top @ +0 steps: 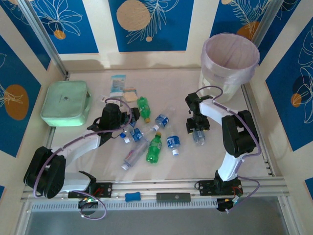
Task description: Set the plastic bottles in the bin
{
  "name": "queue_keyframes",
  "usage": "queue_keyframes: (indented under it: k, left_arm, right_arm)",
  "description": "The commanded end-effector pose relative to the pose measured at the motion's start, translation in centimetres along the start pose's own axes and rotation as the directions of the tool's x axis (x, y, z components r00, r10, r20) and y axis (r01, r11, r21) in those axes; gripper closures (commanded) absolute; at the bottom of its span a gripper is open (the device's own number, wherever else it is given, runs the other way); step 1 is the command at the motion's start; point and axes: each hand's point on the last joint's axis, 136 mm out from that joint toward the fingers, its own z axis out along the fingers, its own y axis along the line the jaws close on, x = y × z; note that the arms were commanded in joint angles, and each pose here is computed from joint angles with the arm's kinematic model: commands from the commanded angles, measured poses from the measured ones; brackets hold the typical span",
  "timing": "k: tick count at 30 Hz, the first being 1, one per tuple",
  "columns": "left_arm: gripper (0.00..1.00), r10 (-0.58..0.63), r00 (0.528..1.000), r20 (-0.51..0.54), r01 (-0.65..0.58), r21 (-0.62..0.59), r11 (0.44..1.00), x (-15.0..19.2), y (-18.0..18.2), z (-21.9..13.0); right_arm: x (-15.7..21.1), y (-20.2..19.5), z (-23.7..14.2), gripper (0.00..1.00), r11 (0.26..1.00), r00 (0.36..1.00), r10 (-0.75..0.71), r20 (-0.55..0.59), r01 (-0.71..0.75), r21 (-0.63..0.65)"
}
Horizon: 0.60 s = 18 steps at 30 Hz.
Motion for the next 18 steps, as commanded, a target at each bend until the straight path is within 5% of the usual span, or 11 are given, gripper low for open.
queue_keyframes:
  k: [1, 8, 18]
  left_arm:
    - [0.0, 0.008, 1.0, 0.004, -0.008, 0.037, 0.999, -0.7, -1.3, 0.2]
    - [0.0, 0.004, 1.0, 0.001, -0.004, 0.029, 1.0, -0.6, -1.1, 0.3]
    - [0.0, -0.082, 0.997, 0.001, 0.082, -0.063, 0.995, 0.0, 1.9, 0.1]
  right_arm:
    - [-0.1, 0.9, -0.7, 0.43, 1.0, 1.0, -0.02, 0.003, 0.02, -0.024]
    - [-1.7, 3.0, -3.8, 0.52, 0.986, 0.993, -0.012, 0.12, 0.031, -0.161]
    - [-8.9, 5.9, -17.1, 0.55, 0.891, 0.886, 0.102, 0.453, 0.121, -0.438]
